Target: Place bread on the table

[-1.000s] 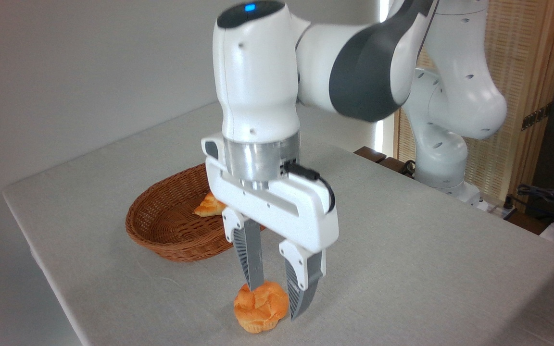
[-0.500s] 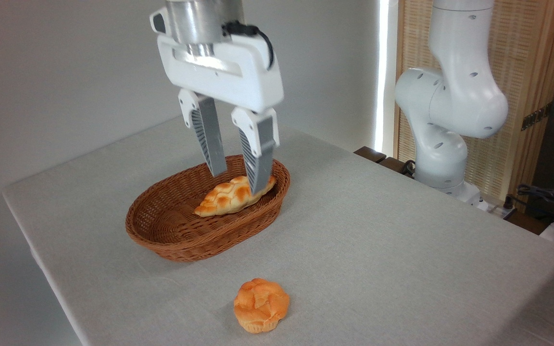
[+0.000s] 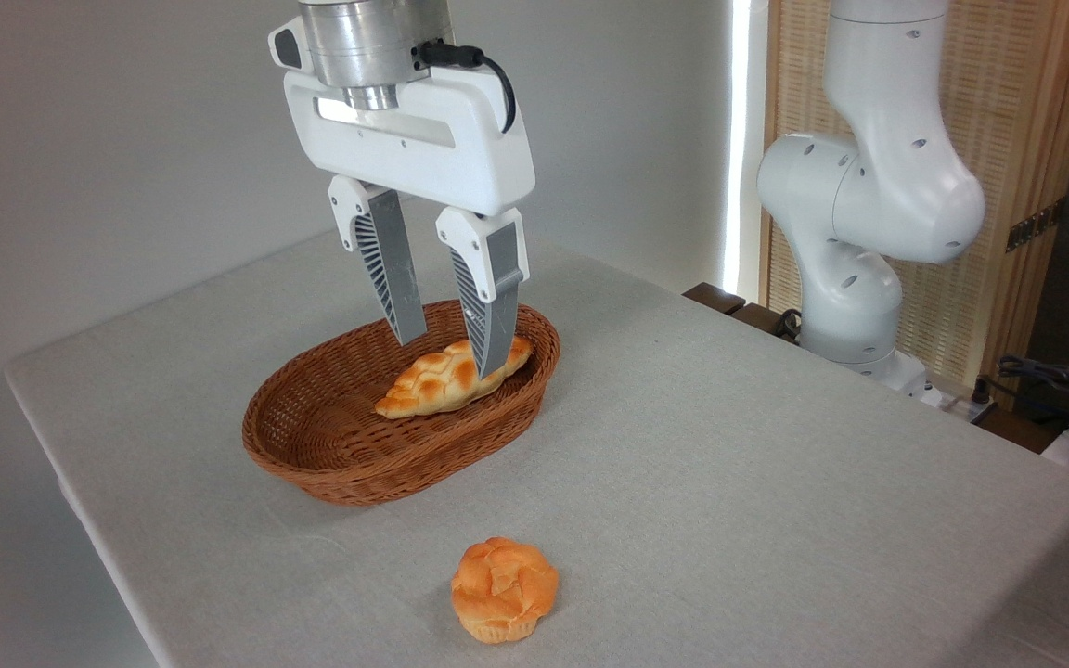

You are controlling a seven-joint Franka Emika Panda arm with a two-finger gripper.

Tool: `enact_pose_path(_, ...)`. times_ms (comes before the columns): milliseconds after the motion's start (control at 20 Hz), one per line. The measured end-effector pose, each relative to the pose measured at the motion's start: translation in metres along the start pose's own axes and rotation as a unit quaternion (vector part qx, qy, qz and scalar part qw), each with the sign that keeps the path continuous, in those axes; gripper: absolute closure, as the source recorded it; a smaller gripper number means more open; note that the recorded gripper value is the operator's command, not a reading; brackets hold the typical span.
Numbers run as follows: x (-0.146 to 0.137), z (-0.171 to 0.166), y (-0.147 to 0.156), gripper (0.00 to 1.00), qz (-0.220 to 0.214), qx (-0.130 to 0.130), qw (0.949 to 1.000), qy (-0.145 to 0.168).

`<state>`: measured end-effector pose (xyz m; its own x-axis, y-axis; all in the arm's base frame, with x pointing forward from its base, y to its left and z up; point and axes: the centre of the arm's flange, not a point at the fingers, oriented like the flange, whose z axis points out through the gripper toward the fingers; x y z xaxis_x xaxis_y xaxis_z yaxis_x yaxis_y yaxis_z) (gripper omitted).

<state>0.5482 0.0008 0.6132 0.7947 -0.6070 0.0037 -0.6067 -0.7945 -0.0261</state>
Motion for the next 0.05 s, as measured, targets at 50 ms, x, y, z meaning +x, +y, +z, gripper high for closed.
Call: enact_pose_path(50, 0.0008, 0.001, 0.0002, 0.0, 0.001, -0.001, 1.0, -0.001)
